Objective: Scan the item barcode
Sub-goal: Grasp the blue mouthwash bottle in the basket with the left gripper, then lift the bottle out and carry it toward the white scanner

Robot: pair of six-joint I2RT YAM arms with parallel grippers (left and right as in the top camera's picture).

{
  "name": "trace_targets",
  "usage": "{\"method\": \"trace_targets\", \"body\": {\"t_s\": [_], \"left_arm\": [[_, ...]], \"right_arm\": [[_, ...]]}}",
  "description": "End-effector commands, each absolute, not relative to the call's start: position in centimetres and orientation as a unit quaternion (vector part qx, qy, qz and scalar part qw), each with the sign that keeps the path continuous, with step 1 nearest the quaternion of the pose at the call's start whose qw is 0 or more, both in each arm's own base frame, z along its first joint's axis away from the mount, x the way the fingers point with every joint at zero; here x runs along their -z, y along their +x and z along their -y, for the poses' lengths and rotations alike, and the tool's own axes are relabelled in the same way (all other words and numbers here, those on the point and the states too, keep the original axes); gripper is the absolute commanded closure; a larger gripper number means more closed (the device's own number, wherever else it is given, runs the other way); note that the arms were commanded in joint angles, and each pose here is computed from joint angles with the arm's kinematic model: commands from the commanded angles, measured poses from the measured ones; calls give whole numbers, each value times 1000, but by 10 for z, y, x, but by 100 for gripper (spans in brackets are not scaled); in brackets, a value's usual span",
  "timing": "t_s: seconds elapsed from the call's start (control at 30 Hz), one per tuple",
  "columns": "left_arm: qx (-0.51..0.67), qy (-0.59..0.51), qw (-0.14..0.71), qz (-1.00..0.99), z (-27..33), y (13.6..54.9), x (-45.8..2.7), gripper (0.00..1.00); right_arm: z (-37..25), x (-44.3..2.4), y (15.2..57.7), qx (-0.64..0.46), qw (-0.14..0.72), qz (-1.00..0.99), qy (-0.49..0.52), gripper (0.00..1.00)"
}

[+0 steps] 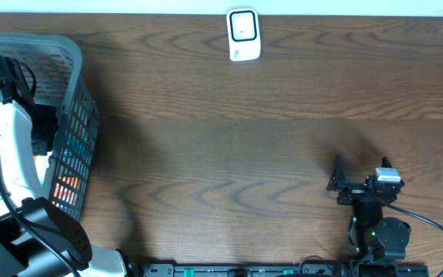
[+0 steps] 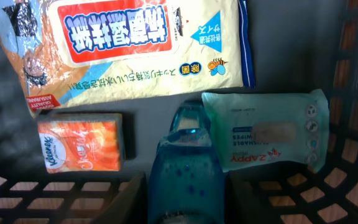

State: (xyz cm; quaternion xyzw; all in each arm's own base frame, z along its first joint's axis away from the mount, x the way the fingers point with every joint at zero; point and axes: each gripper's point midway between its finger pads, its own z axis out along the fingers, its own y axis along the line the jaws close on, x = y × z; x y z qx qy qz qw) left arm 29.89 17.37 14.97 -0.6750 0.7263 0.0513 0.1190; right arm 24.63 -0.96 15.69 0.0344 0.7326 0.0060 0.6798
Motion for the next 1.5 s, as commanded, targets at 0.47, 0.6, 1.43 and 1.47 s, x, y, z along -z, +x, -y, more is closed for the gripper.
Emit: {"method": "trace_targets", "body": {"t_s": [0.47, 0.6, 1.43, 1.47], "left_arm": [[20, -644, 364, -673, -173, 288, -318, 90], [37, -633, 414, -654, -168, 277, -348, 91], [320, -458, 400, -727, -22, 315, -400, 93], [318, -451, 388, -738, -15, 319, -394, 92]], "right_arm": [[11, -156, 246, 1, 680, -733, 33, 1], [11, -156, 246, 1, 680, -733, 33, 1], [11, -156, 246, 1, 680, -733, 33, 1], [11, -156, 246, 1, 680, -733, 33, 1]]}}
